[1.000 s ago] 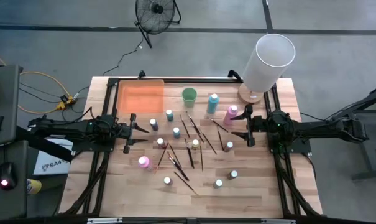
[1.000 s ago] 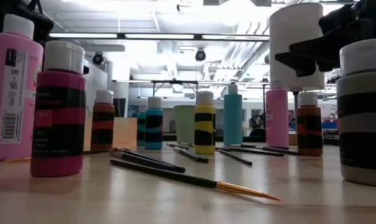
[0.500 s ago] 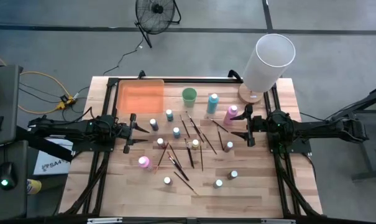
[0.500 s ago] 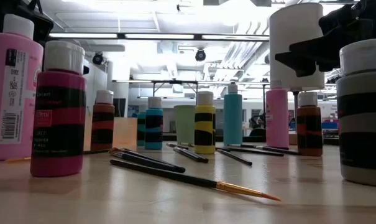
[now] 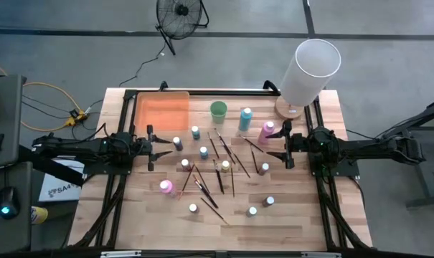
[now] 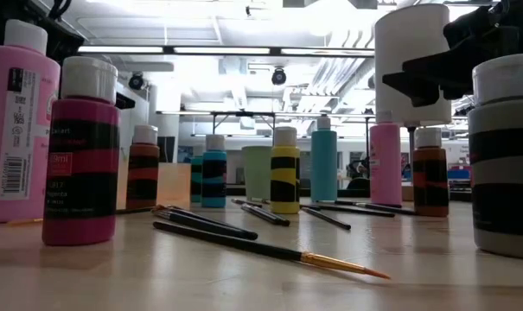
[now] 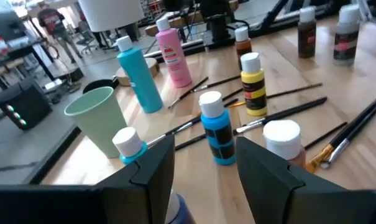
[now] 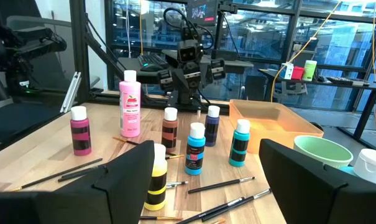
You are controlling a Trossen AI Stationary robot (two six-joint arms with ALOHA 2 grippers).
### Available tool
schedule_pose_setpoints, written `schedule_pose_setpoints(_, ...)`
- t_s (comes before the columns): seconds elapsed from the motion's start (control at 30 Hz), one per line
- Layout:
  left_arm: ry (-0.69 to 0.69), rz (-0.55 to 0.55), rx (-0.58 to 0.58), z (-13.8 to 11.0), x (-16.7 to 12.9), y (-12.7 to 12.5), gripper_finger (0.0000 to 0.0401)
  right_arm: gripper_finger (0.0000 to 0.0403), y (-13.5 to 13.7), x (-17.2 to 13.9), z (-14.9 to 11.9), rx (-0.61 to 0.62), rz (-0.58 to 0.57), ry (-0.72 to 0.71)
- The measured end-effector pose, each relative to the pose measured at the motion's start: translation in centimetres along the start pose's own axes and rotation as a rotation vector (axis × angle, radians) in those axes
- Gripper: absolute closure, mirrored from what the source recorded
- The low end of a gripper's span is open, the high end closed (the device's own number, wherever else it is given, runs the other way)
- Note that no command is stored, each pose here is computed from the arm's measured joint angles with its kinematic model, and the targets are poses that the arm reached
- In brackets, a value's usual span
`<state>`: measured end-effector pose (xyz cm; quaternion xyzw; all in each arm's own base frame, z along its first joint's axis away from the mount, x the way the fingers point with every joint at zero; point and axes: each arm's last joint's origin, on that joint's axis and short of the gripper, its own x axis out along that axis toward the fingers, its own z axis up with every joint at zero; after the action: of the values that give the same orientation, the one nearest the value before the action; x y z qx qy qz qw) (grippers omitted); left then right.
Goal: Pick & Place Paint Supplies
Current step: Put the dark blue paint bottle into the orange bin
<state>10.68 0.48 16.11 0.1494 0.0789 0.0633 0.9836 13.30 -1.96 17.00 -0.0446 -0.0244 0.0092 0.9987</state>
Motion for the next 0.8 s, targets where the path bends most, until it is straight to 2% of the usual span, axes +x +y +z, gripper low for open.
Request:
schedule_pose_setpoints(0.47,-0.038,-0.021,0.0,0.3,0.0,0.0,0.0235,0.0117,0.0,0.0,0.0,0.0,0.0,0.0)
schedule_pose_setpoints(0.6,-0.16,0.006,-0.209,1.5,-0.1,0.4,0.0235,0.0117,0.0,0.0,0.0,0.0,0.0,0.0)
schedule_pose_setpoints(0.73,-0.242,-0.012,-0.423,2.2,-0.3,0.6,0.0235,0.0117,0.0,0.0,0.0,0.0,0.0,0.0)
schedule_pose_setpoints(0.8,-0.238,-0.018,-0.455,2.2,-0.3,0.6,0.0235,0.0117,0.0,0.0,0.0,0.0,0.0,0.0)
